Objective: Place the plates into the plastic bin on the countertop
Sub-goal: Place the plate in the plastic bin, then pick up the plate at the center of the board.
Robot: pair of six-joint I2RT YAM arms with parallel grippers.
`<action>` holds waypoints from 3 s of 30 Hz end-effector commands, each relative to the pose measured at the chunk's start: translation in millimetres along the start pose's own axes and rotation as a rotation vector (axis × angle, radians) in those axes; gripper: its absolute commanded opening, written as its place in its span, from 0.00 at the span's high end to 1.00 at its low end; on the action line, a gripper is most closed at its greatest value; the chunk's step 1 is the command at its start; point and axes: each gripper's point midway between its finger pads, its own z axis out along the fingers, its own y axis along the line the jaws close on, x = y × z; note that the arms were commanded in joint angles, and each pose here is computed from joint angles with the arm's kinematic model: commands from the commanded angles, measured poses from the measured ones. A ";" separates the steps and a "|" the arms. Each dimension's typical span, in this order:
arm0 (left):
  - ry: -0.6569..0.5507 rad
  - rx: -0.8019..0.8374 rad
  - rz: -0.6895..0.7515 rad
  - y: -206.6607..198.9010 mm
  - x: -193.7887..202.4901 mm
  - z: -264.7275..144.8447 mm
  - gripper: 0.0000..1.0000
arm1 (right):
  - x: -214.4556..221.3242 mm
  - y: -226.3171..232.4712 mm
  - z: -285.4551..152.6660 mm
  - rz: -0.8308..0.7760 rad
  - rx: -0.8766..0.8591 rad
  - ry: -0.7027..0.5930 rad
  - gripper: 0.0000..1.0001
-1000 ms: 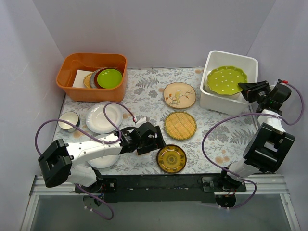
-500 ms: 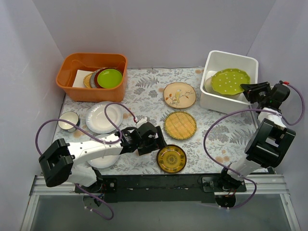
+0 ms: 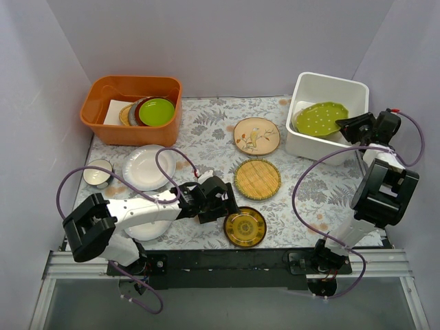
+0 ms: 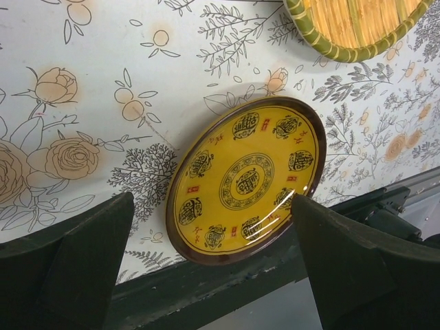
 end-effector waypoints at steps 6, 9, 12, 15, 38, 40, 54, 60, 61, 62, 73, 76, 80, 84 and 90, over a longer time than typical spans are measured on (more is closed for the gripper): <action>0.003 0.016 0.009 -7.1 -2.4 2.3 0.02 | -18.3 58.5 2.9 -0.206 -0.092 -0.077 0.96; 0.002 0.019 0.009 -7.5 -2.6 2.1 0.02 | -15.2 57.2 5.8 -0.225 -0.067 -0.076 0.95; 0.001 0.022 0.010 -8.1 -2.9 1.8 0.02 | -10.4 50.8 9.6 -0.221 -0.057 -0.052 0.94; 0.004 0.019 0.011 -7.2 -2.2 1.9 0.02 | -4.6 42.6 11.8 -0.222 -0.041 -0.030 0.90; -0.022 0.055 0.002 -9.7 -6.6 -12.8 0.02 | 16.3 1.5 9.6 -0.269 0.091 0.100 0.34; -0.025 0.058 -0.001 -9.4 -6.9 -15.0 0.02 | 14.1 1.4 7.3 -0.284 0.102 0.094 0.32; -0.054 0.079 -0.010 -12.0 -13.0 -28.0 0.02 | 13.1 -7.3 -18.2 -0.302 0.200 0.080 0.26; -0.060 0.084 0.006 -20.7 -17.7 -32.3 0.02 | 11.5 8.8 -32.1 -0.322 0.158 0.054 0.26; -0.062 0.085 0.008 -20.9 -18.2 -33.7 0.02 | 10.4 13.4 -36.3 -0.332 0.148 0.046 0.26; -0.063 0.086 0.007 -21.6 -18.6 -34.6 0.02 | 9.9 16.0 -38.7 -0.338 0.142 0.042 0.26; -0.065 0.072 0.004 -13.4 -17.5 -42.0 0.02 | 15.3 85.9 -79.0 -0.357 -0.078 0.005 0.26; -0.074 0.069 -0.001 -10.8 -18.5 -45.8 0.02 | 17.8 108.5 -94.1 -0.388 -0.127 0.000 0.22; -0.078 0.061 -0.007 -6.6 -18.6 -49.4 0.02 | 29.8 130.2 -116.2 -0.415 -0.181 0.011 0.16; -0.083 0.057 -0.016 -3.6 -18.9 -54.0 0.02 | 45.5 156.7 -141.9 -0.460 -0.245 0.020 0.14; -0.089 0.062 -0.037 3.3 -17.3 -59.6 0.02 | 74.3 173.5 -173.8 -0.506 -0.306 0.062 0.14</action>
